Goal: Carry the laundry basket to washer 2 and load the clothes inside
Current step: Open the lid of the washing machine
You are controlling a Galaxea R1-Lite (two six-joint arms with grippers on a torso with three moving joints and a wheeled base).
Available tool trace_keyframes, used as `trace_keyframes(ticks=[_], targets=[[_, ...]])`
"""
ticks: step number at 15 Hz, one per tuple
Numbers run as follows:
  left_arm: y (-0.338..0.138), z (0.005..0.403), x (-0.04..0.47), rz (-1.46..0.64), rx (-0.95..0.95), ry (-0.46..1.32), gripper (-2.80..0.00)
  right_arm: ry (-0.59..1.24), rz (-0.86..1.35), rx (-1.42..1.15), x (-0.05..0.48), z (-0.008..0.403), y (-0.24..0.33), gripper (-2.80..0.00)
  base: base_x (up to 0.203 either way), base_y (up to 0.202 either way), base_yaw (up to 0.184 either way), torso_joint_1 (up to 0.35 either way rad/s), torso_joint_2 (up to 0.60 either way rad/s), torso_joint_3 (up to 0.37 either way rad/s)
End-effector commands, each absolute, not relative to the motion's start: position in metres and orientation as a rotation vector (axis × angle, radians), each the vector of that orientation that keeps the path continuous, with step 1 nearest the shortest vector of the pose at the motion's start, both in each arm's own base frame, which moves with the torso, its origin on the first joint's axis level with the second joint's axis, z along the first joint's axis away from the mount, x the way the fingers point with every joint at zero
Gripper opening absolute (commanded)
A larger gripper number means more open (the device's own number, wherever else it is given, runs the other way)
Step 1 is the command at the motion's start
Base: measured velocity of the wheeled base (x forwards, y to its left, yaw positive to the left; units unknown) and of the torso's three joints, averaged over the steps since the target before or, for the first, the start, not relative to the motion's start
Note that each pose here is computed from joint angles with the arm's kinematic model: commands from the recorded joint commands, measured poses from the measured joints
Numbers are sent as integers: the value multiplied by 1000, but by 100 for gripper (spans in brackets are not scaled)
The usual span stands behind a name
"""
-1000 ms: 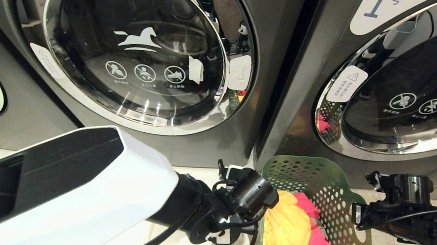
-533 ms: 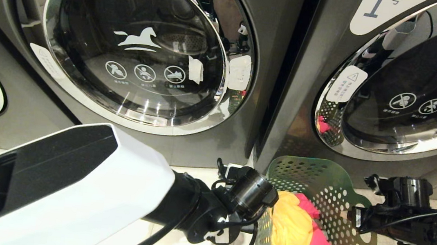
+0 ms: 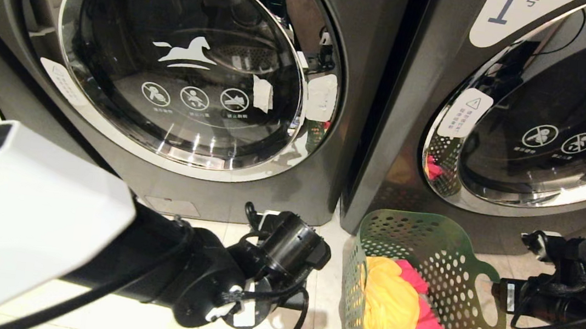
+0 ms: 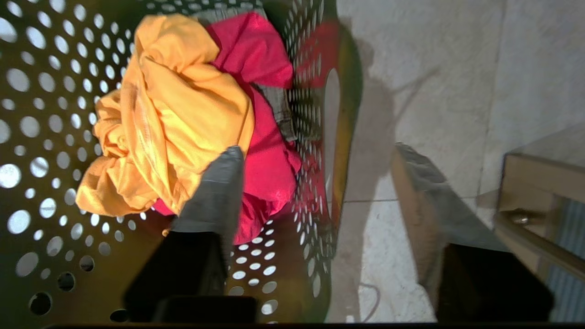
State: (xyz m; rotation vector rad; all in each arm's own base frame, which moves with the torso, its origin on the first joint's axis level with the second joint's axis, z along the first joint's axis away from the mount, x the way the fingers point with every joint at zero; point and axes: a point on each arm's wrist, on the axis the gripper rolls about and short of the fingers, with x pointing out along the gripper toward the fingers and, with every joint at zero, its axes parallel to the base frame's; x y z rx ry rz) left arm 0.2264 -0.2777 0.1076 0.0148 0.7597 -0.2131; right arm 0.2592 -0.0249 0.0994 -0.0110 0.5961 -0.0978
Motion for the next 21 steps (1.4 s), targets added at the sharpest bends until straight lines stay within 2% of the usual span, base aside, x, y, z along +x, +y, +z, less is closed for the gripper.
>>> trace_keyframes(ticks=[1, 6, 9, 12, 15, 17, 21], targets=[[-244, 141, 213, -189, -56, 704, -280, 458, -101, -20, 230, 134, -22, -280, 0, 0, 0, 0, 0, 0], [-134, 182, 198, 51, -198, 577, -280, 358, -99, -24, 177, 152, -17, -280, 0, 0, 0, 0, 0, 0], [-56, 171, 172, 318, -246, 548, -280, 386, -162, -38, 164, 143, -16, -280, 0, 0, 0, 0, 0, 0], [-24, 166, 118, 386, -281, 458, -280, 403, -127, -50, 138, 130, -9, -280, 0, 0, 0, 0, 0, 0], [-5, 123, 61, 368, -150, 468, -280, 459, -46, -92, 90, 104, -4, -280, 0, 0, 0, 0, 0, 0], [-1, 103, 39, 274, -67, 461, -280, 526, 16, -88, 69, 94, -2, -280, 0, 0, 0, 0, 0, 0], [-3, 89, 15, -183, -65, 403, -280, 609, 58, -83, 35, 79, 0, -280, 0, 0, 0, 0, 0, 0]])
